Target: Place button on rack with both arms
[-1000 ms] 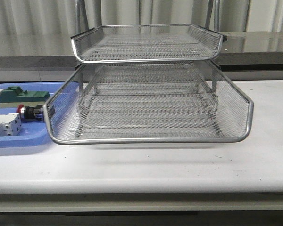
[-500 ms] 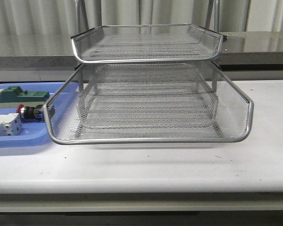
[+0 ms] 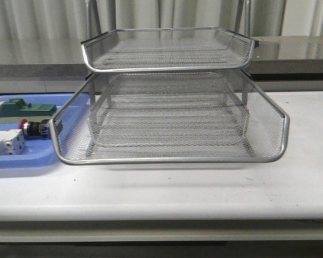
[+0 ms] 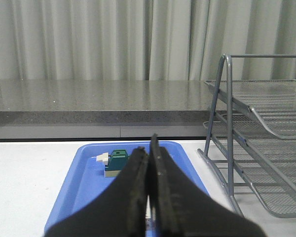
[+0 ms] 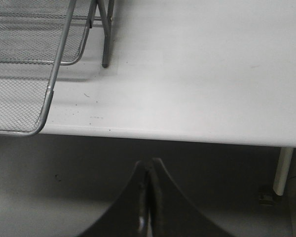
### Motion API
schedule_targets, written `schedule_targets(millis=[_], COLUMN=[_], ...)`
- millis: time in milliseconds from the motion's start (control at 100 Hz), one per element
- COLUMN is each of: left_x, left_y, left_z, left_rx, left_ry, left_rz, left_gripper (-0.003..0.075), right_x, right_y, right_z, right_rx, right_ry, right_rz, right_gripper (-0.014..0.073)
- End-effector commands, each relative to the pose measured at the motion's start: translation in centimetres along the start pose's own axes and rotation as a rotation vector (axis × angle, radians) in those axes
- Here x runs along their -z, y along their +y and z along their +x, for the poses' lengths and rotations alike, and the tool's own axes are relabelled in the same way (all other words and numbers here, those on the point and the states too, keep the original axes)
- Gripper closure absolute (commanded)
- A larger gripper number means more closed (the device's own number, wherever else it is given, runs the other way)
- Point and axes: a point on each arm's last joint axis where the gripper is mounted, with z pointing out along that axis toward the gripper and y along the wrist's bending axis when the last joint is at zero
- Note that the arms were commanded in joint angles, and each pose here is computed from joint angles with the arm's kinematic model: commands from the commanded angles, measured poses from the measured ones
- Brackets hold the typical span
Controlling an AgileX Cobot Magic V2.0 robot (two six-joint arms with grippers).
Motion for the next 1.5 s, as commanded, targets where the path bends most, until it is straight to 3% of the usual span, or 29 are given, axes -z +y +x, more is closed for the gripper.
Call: schedule_targets(millis=[0,690,1050,1270,1490], left_x=[0.2,0.3,-3.2,-9.4,-16.4], left_y=[-0.1,-0.2,-0.3,-0.4,-0.4], left_z=[0.5,-1.4,-8.2,-12.1,-13.4], left_rx=[0.008,0.042,0.060,0.052,-0.012], left_ry=[-0.067,-0.175,0.020,0.260,0.478], left_rz=[0.016,0.025,0.000,-0.025,-0.032], left_gripper=[0.0740,0.0740,0.0740,0.0740,0.0740], right_x=[0.8,0.8,0.8,0.8,0.8], right_y=[0.0,0.0,0.0,0.0,0.0], right_z=[-1.3,-1.3,-1.3,-1.3,-1.3], right_rx=[0.003,0.003,0.003,0.003,0.003], right_ry=[-0.091,-0.091,-0.091,-0.091,-0.091], right_rz=[0.005,0.005,0.005,0.005,0.005], right_gripper=[0.0666,0.0666,0.0666,0.0666,0.0666])
